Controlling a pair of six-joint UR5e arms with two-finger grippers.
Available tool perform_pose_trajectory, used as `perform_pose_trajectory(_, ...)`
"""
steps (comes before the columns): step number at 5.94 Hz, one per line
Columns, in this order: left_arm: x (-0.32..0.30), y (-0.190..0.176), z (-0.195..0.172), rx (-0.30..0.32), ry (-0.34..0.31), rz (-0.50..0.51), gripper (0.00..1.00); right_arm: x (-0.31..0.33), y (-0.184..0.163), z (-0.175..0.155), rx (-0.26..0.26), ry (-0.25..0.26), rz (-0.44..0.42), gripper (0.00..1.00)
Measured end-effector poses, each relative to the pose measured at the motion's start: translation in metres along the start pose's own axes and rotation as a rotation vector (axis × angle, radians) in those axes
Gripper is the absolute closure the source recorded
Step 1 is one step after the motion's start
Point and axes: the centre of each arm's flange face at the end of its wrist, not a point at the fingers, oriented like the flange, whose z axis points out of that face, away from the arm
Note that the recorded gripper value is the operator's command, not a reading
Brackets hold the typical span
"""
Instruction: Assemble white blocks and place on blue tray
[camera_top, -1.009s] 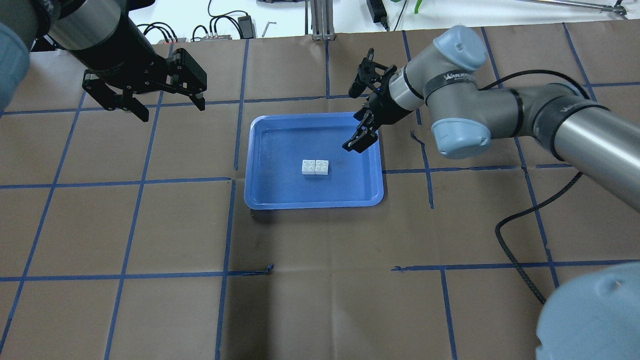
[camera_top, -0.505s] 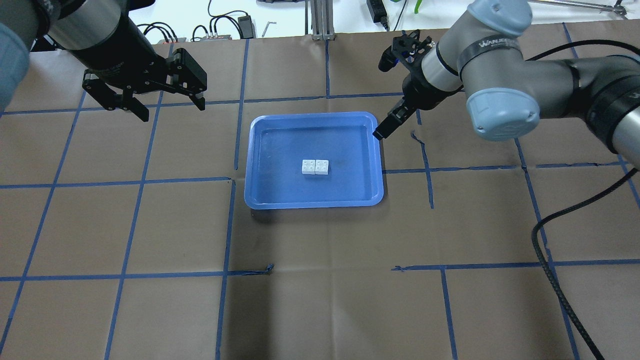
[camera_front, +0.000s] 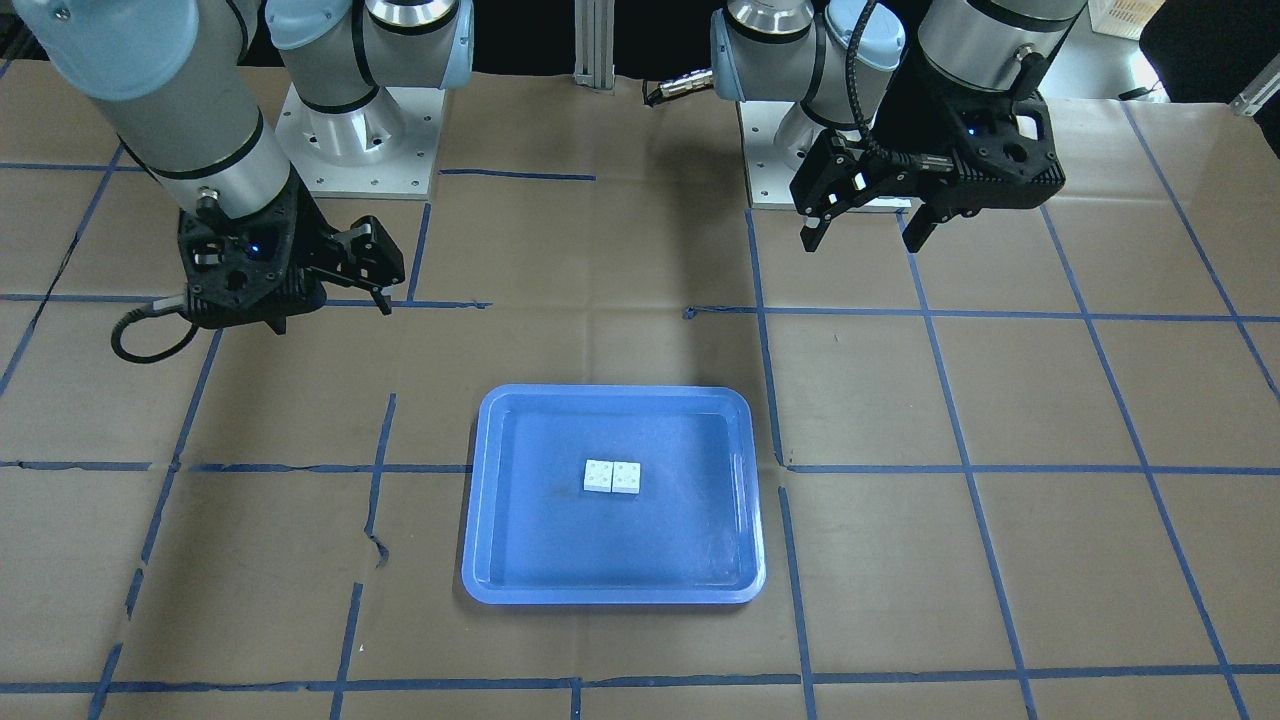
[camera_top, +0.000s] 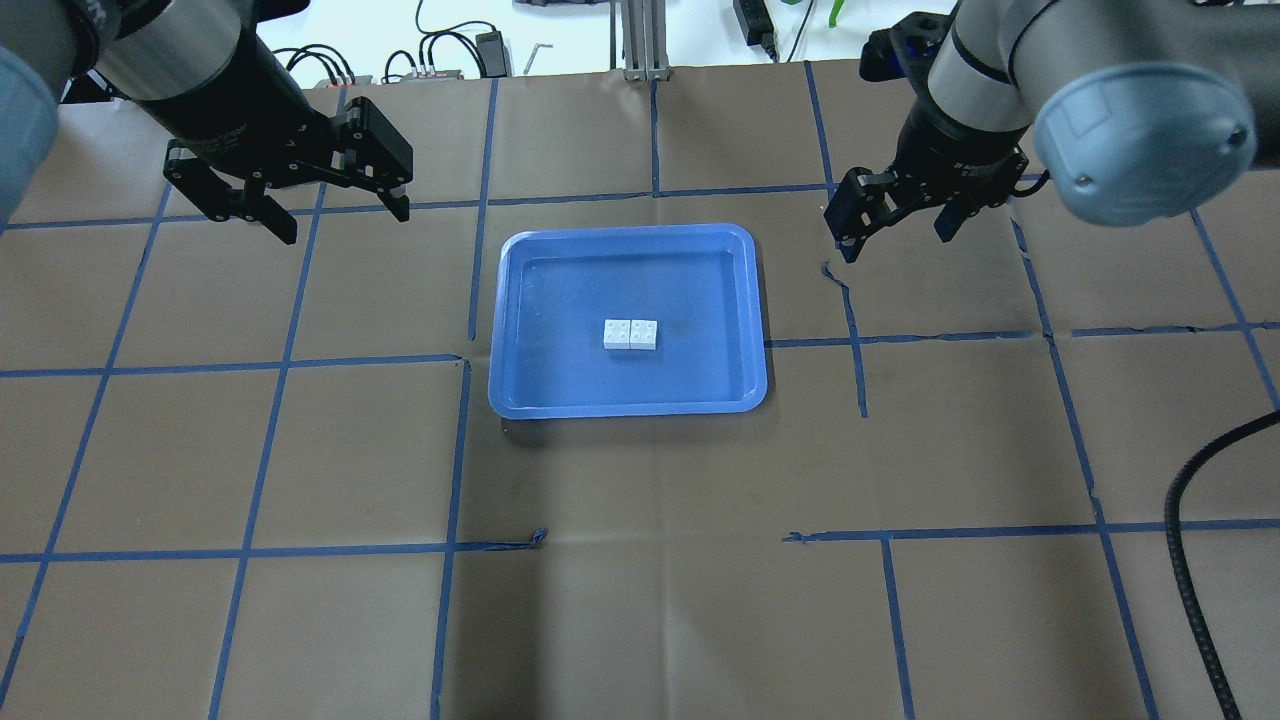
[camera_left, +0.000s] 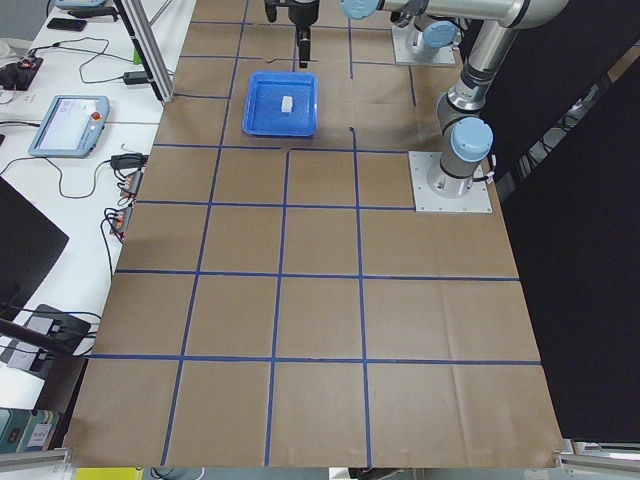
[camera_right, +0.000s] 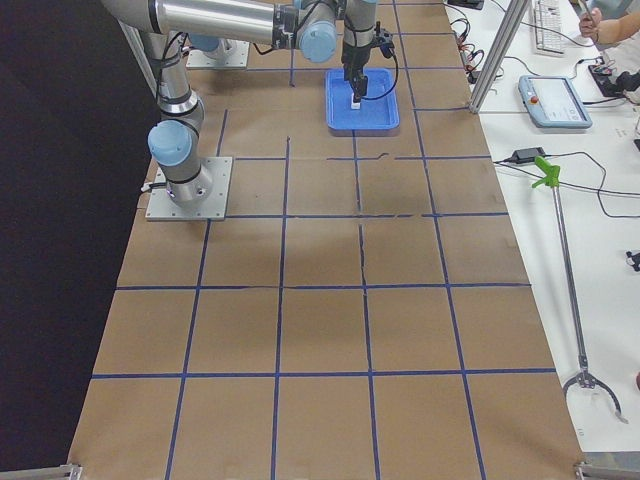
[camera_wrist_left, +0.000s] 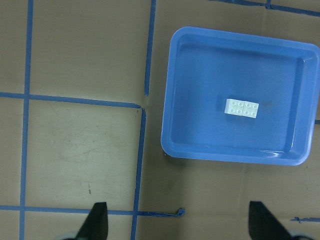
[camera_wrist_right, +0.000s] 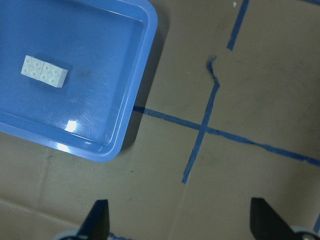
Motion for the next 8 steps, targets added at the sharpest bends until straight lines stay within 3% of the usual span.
perform_pose_trajectory(1,0.000,0.000,0.000,0.000,0.000,0.000,0.01,-0.001,0.009,-0.021,-0.035,0.009,0.085,0.00)
perform_pose_trajectory(2,0.000,0.000,0.000,0.000,0.000,0.000,0.01,-0.002,0.016,-0.035,-0.043,0.019,0.117,0.00)
perform_pose_trajectory(8,0.000,0.000,0.000,0.001,0.001,0.001,0.01,0.000,0.019,-0.041,-0.038,0.047,0.140,0.00)
